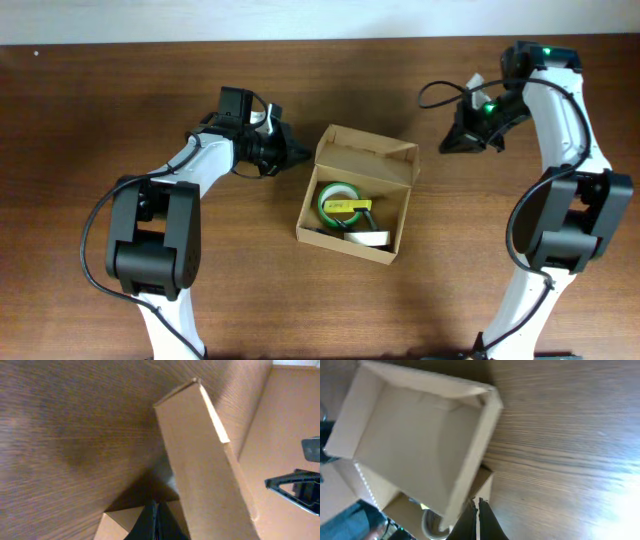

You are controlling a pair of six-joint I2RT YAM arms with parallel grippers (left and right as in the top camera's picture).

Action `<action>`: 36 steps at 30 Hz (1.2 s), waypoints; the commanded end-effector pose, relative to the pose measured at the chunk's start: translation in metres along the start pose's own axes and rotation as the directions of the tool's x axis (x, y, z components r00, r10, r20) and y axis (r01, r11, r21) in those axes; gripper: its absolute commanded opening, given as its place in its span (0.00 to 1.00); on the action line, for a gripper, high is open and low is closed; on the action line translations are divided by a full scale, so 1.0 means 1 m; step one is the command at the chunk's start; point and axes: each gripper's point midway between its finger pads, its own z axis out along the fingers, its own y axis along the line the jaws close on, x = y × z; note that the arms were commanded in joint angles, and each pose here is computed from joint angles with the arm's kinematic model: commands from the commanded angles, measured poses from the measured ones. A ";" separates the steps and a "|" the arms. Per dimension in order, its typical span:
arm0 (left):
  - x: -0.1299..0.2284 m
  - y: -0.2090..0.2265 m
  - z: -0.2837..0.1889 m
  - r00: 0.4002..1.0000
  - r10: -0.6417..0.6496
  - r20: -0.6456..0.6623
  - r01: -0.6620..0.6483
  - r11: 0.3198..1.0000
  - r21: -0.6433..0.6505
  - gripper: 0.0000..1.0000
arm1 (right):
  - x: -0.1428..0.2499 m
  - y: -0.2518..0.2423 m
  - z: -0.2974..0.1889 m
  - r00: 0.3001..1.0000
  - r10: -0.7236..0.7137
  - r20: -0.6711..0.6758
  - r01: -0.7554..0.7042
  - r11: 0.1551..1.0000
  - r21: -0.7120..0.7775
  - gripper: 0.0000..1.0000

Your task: Pack container

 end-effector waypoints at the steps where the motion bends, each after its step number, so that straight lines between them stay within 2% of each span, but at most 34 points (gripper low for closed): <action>1: -0.011 -0.005 -0.012 0.996 0.063 0.058 -0.061 0.998 -0.028 0.02 | -0.002 -0.022 -0.007 0.995 0.097 0.024 -0.099 0.992 0.084 0.04; 6: -0.011 -0.001 -0.012 0.996 0.073 0.060 -0.070 0.996 -0.047 0.02 | 0.011 -0.046 0.030 0.978 0.194 -0.075 -0.188 0.979 0.073 0.04; 15: -0.012 0.011 -0.010 0.995 0.079 0.065 -0.072 0.992 -0.101 0.02 | 0.027 -0.067 0.081 0.966 0.225 -0.129 -0.224 0.974 0.026 0.04; 18: -0.012 0.014 -0.009 0.994 0.086 0.063 -0.079 0.991 -0.106 0.02 | 0.032 -0.065 0.097 0.960 0.232 -0.153 -0.240 0.970 -0.034 0.04; 24: -0.010 0.017 -0.005 0.995 0.080 0.051 -0.075 0.991 -0.107 0.02 | 0.026 -0.027 0.111 0.973 0.162 -0.165 -0.204 0.937 -0.285 0.04; 30: -0.009 0.014 -0.004 0.994 0.093 0.050 -0.088 0.991 -0.101 0.02 | 0.017 0.012 0.118 0.989 0.065 -0.133 -0.114 0.908 -0.403 0.04; 36: -0.013 0.011 -0.003 0.992 0.114 0.059 -0.109 0.990 -0.090 0.02 | 0.008 0.072 0.118 0.996 -0.045 -0.082 -0.013 0.807 -0.591 0.04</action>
